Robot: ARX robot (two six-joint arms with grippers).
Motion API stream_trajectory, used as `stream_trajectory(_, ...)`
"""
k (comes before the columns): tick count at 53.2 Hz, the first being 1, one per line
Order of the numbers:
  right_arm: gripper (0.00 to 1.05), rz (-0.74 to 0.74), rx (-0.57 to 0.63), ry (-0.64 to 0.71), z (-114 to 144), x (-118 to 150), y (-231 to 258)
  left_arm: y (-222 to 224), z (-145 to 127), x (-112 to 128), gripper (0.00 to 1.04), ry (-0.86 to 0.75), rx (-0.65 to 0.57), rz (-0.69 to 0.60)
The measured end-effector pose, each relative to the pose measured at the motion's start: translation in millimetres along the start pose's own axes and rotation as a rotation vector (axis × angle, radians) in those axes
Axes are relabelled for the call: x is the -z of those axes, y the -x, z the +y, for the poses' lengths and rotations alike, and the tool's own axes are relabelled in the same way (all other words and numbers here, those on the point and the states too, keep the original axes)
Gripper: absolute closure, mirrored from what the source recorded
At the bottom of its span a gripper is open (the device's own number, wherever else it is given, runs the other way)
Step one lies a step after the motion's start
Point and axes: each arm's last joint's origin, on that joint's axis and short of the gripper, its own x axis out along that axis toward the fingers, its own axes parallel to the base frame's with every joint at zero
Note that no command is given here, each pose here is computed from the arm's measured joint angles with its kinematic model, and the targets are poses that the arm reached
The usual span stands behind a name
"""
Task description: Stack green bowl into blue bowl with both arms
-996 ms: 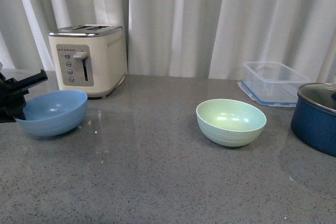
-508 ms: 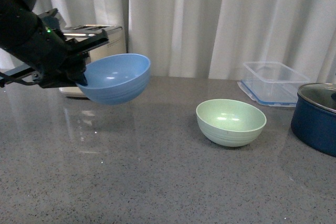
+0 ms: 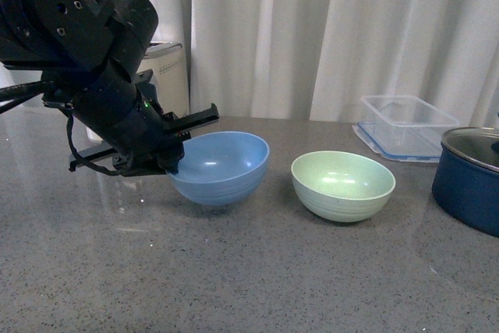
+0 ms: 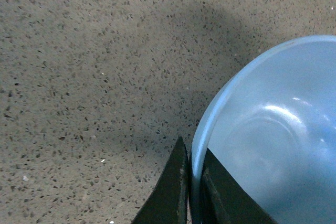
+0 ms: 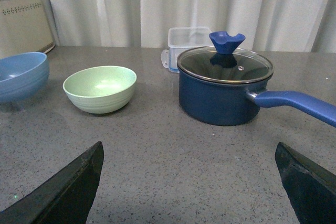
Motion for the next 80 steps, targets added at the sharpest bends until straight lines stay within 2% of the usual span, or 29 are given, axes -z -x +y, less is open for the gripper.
stream_trajectory(23, 0.10, 0.000, 0.000, 0.000, 0.0, 0.0, 0.0, -18.5, -9.9, 9.8, 1.01, -0.026, -0.012, 0.040)
stream_trajectory(31, 0.10, 0.000, 0.000, 0.000, 0.0, 0.0, 0.0, -17.7, -13.5, 9.2, 0.72, -0.034, 0.019, 0.034)
stream_trajectory(37, 0.10, 0.000, 0.000, 0.000, 0.0, 0.0, 0.0, -4.2, -15.1, 3.8, 0.51, -0.040, 0.058, -0.040)
stream_trajectory(42, 0.10, 0.000, 0.000, 0.000, 0.0, 0.0, 0.0, 17.8, -14.3, -3.1, 0.36, -0.071, 0.104, -0.168)
stream_trajectory(46, 0.10, 0.000, 0.000, 0.000, 0.0, 0.0, 0.0, 49.6, -12.2, -12.8, 0.22, -0.097, 0.132, -0.365)
stream_trajectory(49, 0.10, 0.000, 0.000, 0.000, 0.0, 0.0, 0.0, 67.2, -13.3, -20.4, 0.16, -0.114, 0.131, -0.471)
stream_trajectory(52, 0.10, 0.000, -0.001, 0.000, 0.0, 0.0, 0.0, 83.6, -8.6, -22.7, 0.25, -0.154, 0.071, -0.631)
stream_trajectory(57, 0.10, 0.000, 0.000, 0.000, 0.0, 0.0, 0.0, 98.4, 8.8, -6.6, 0.39, -0.212, 0.028, -0.751)
stream_trajectory(62, 0.10, 0.000, 0.000, 0.000, 0.0, 0.0, 0.0, 100.3, 33.5, 26.0, 0.55, -0.261, -0.005, -0.744)
stream_trajectory(65, 0.10, 0.000, 0.000, 0.000, 0.0, 0.0, 0.0, 102.2, 53.3, 54.3, 0.70, -0.286, -0.024, -0.708)
stream_trajectory(68, 0.10, 0.000, 0.000, 0.000, 0.0, 0.0, 0.0, 105.7, 63.3, 68.6, 0.78, -0.293, -0.031, -0.697)
stream_trajectory(73, 0.10, 0.000, 0.000, 0.000, 0.0, 0.0, 0.0, 121.6, 80.0, 93.0, 1.00, -0.296, -0.032, -0.707)
stream_trajectory(80, 0.10, 0.000, 0.000, 0.000, 0.0, 0.0, 0.0, 136.4, 96.0, 121.6, 1.01, -0.308, -0.027, -0.703)
